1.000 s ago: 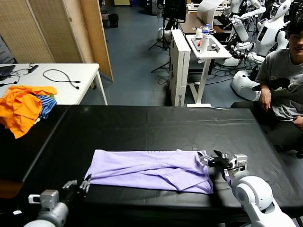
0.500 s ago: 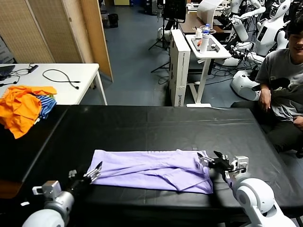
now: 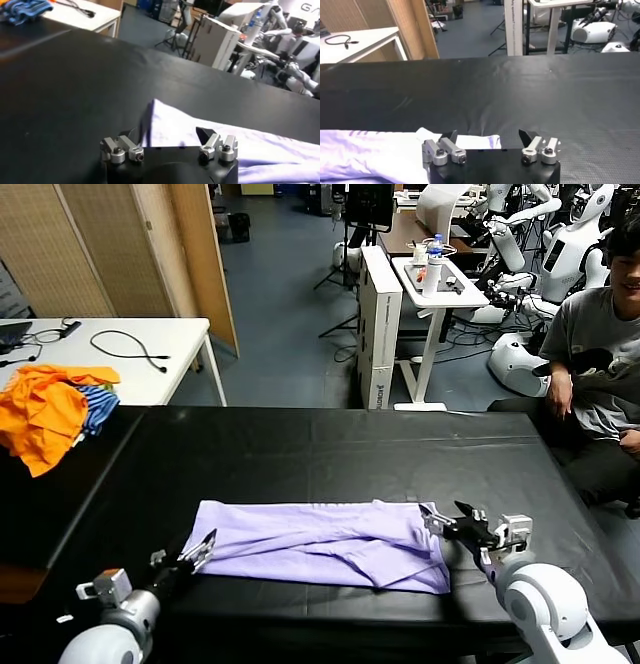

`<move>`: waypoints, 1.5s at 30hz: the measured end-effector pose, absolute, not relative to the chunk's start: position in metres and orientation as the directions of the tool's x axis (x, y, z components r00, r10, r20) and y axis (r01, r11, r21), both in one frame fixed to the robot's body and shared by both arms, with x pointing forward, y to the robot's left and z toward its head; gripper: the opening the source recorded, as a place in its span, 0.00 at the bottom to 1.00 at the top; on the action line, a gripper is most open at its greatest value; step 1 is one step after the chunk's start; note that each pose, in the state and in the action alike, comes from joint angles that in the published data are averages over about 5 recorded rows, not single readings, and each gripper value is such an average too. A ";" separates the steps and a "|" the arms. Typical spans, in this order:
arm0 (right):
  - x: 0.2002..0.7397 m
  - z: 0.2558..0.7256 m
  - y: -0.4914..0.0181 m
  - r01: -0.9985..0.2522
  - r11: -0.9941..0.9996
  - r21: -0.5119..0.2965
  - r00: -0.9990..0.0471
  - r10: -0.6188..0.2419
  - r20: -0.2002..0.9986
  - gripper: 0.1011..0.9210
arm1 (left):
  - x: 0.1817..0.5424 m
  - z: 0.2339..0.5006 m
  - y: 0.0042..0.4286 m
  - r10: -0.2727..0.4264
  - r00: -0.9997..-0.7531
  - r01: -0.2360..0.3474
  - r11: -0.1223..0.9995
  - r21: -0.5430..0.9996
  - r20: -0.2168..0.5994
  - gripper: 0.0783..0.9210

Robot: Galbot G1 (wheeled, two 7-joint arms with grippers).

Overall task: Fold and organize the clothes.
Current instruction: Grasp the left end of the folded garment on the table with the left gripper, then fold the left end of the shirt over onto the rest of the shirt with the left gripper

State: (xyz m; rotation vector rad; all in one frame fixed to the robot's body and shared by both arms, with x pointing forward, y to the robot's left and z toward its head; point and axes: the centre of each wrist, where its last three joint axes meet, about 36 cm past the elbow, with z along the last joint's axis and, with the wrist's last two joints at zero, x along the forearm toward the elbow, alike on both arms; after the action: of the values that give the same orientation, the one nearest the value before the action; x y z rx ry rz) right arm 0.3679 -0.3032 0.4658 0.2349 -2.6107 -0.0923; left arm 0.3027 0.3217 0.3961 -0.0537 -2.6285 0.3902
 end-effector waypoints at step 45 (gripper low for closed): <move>0.357 0.472 -0.294 -0.151 0.980 0.130 -0.867 -0.195 0.459 0.98 | 0.309 0.456 0.377 -0.072 -0.945 -0.003 0.977 0.214 0.318 0.11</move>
State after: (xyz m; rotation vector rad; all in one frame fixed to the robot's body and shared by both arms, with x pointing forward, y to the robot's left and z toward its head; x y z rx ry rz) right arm 0.3573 -0.2940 0.4719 0.2449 -2.6387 -0.1229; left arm 0.3092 0.3768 0.4557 0.0545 -2.7946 -0.3017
